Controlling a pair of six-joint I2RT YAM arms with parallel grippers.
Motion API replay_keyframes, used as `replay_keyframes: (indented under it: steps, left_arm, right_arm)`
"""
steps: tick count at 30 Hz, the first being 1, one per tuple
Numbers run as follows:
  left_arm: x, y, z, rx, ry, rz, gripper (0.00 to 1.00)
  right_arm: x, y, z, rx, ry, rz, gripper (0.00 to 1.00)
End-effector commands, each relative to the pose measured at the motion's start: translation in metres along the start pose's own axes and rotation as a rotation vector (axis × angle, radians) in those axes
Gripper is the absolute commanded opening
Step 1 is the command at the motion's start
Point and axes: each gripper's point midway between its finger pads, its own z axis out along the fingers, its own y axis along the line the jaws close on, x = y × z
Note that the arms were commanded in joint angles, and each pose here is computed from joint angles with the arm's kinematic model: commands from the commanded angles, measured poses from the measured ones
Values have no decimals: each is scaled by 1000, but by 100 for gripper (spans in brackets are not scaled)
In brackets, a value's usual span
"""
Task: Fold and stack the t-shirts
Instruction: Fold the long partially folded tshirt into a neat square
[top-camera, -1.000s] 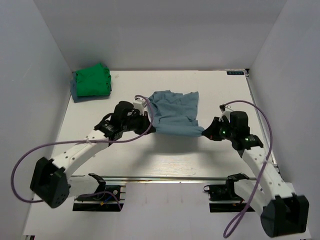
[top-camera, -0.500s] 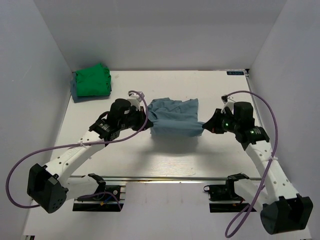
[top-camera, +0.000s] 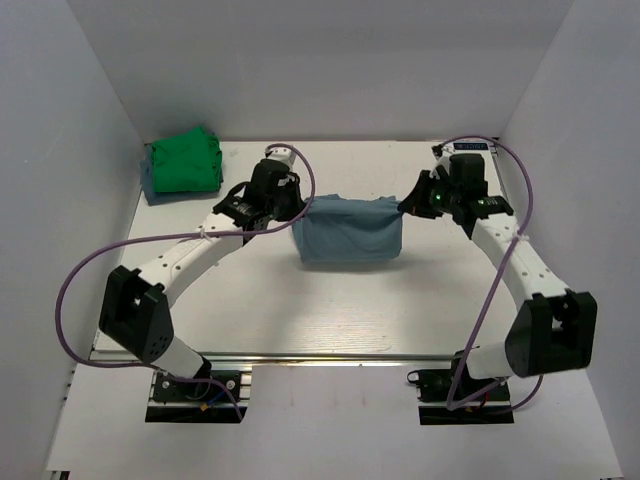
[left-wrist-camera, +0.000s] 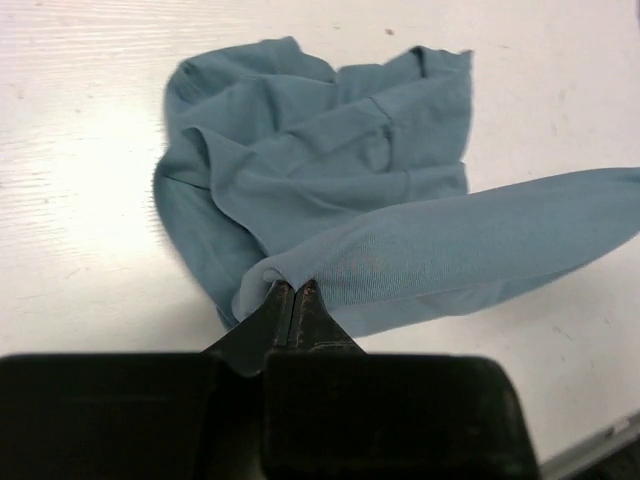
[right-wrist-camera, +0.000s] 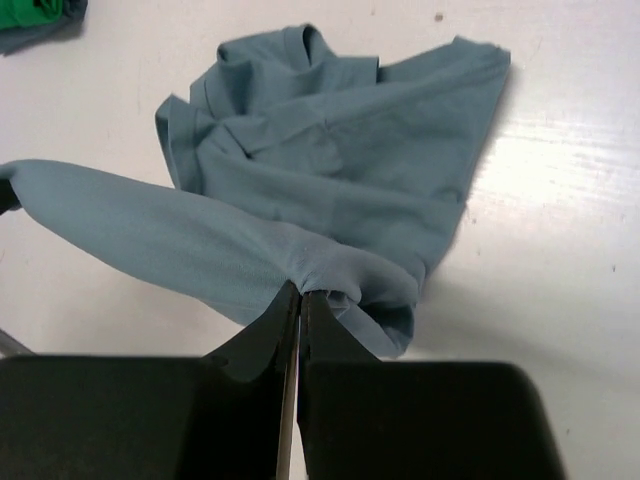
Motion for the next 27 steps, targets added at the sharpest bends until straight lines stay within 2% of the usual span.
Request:
replay_keyframes:
  steps: [1,3,9,18,21,27]
  left_arm:
    - [-38,24,0,-130,-100,-25,0]
    - [-34,34,12,-164,-81,-27,0]
    - [-57,48,42,-200,-112,-44,0]
    - [-56,82,93,-251,-46,-78,0]
    - [-64,82,106,-211,-50,-82,0]
    - [-50,85,142,-157,38,-68,0]
  right_arm:
    - [-46,-1,6,26,-101,-53,0]
    - [-54,-4,18,29,-96,-49,0]
    - [-69,-15,53,40,-69,-48,0]
    - [-74,-34,114,24,-1,-20,0]
    - [-74,-44,129,40,17,9,0]
    - [-71,-60,150,79,56,89,0]
